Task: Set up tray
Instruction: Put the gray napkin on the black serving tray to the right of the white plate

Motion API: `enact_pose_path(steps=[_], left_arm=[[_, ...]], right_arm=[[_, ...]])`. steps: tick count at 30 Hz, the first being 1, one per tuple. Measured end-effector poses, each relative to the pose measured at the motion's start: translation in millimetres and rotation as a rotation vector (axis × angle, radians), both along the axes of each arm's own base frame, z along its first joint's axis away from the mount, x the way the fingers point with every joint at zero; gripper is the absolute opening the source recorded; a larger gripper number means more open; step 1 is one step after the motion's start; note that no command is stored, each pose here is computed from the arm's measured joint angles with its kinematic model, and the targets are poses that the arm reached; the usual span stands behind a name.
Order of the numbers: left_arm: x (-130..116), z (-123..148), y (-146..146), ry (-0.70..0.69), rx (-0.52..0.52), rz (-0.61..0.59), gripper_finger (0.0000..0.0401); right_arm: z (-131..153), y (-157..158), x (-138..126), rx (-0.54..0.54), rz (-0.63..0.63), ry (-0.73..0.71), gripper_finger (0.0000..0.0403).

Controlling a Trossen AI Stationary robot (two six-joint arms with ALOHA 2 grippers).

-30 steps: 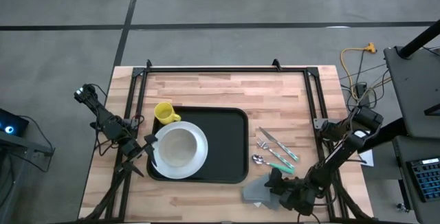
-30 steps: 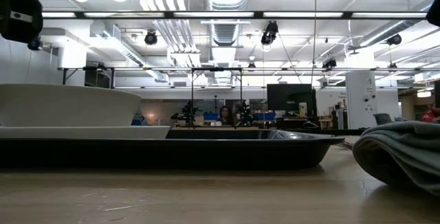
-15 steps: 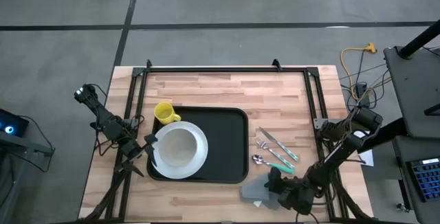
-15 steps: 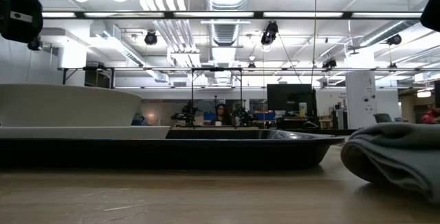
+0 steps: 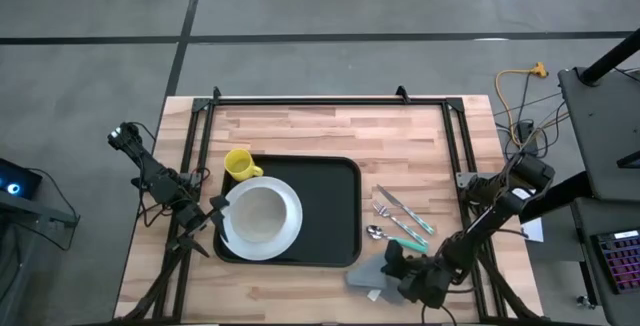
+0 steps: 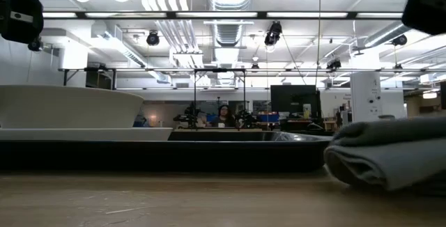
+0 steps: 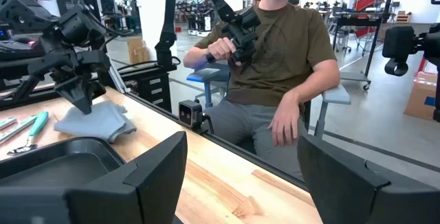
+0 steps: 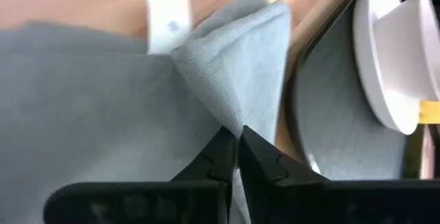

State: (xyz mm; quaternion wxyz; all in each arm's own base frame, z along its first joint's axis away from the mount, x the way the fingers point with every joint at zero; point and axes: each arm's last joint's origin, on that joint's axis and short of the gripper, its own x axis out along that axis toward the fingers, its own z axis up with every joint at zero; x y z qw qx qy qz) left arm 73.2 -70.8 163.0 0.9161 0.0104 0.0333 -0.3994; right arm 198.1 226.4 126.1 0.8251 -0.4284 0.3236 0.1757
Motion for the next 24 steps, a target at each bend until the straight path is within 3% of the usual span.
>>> enact_pose_path(steps=[12,24], left_arm=[[0,0,0,0.000,0.000,0.000,0.0255],[0,0,0,0.000,0.000,0.000,0.0255]], right_arm=[[63,-17,28,0.025,-0.024,-0.156,0.0008],[133,-117,59,0.094,-0.208,-0.336,0.0008]])
